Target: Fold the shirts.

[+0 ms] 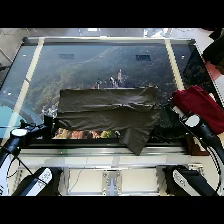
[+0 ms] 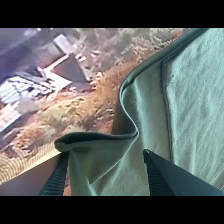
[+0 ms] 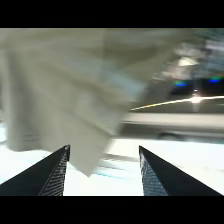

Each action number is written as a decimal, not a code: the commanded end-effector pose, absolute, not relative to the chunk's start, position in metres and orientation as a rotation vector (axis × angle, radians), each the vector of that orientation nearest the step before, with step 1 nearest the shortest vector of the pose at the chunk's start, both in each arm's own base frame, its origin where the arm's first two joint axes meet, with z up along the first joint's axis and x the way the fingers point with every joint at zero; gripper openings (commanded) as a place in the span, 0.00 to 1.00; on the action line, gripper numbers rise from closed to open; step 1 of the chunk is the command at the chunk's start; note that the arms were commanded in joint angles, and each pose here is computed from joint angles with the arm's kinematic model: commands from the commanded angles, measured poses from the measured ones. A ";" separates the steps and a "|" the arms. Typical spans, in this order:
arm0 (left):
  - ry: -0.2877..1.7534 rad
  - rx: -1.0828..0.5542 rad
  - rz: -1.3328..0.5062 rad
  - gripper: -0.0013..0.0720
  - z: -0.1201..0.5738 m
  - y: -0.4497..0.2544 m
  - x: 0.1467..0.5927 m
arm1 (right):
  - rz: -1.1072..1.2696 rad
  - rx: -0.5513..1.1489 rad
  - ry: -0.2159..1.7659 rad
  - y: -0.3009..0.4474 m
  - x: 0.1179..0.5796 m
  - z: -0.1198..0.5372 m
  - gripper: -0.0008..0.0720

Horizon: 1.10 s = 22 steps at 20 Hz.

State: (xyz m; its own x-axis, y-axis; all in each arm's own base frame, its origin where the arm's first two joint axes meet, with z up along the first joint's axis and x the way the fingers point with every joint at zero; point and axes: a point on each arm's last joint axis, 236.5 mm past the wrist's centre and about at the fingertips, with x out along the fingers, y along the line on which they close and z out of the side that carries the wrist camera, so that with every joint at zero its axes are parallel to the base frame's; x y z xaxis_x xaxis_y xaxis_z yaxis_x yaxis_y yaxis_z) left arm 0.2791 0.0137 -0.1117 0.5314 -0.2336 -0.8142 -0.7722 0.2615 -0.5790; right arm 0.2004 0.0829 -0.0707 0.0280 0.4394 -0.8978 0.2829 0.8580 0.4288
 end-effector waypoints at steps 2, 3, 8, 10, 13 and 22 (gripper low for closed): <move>0.995 -1.294 0.462 0.78 -0.112 0.014 0.279 | 0.010 0.635 1.596 0.070 0.180 -0.082 0.69; 0.995 -1.294 0.462 0.78 -0.112 0.014 0.279 | 0.016 0.689 1.596 0.079 0.178 -0.088 0.69; 0.995 -1.295 0.462 0.78 -0.112 0.014 0.279 | 0.059 0.835 1.548 0.106 0.190 -0.103 0.69; 0.995 -1.294 0.462 0.78 -0.112 0.014 0.279 | 0.070 0.833 1.566 0.116 0.191 -0.110 0.69; 0.995 -1.294 0.462 0.78 -0.112 0.014 0.279 | 0.082 0.826 1.610 0.133 0.187 -0.123 0.62; 0.902 -1.097 0.258 0.03 -0.056 0.016 0.293 | 0.298 0.715 1.530 0.155 0.197 -0.064 0.03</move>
State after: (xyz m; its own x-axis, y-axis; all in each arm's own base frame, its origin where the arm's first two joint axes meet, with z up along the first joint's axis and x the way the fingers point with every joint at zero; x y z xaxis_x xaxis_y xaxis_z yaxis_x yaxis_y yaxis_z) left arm 0.2871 0.0192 -0.0862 0.5824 -0.2195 -0.7827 -0.7076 0.3370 -0.6210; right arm 0.2045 0.1514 -0.0907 0.0788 0.5858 -0.8066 0.3455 0.7429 0.5733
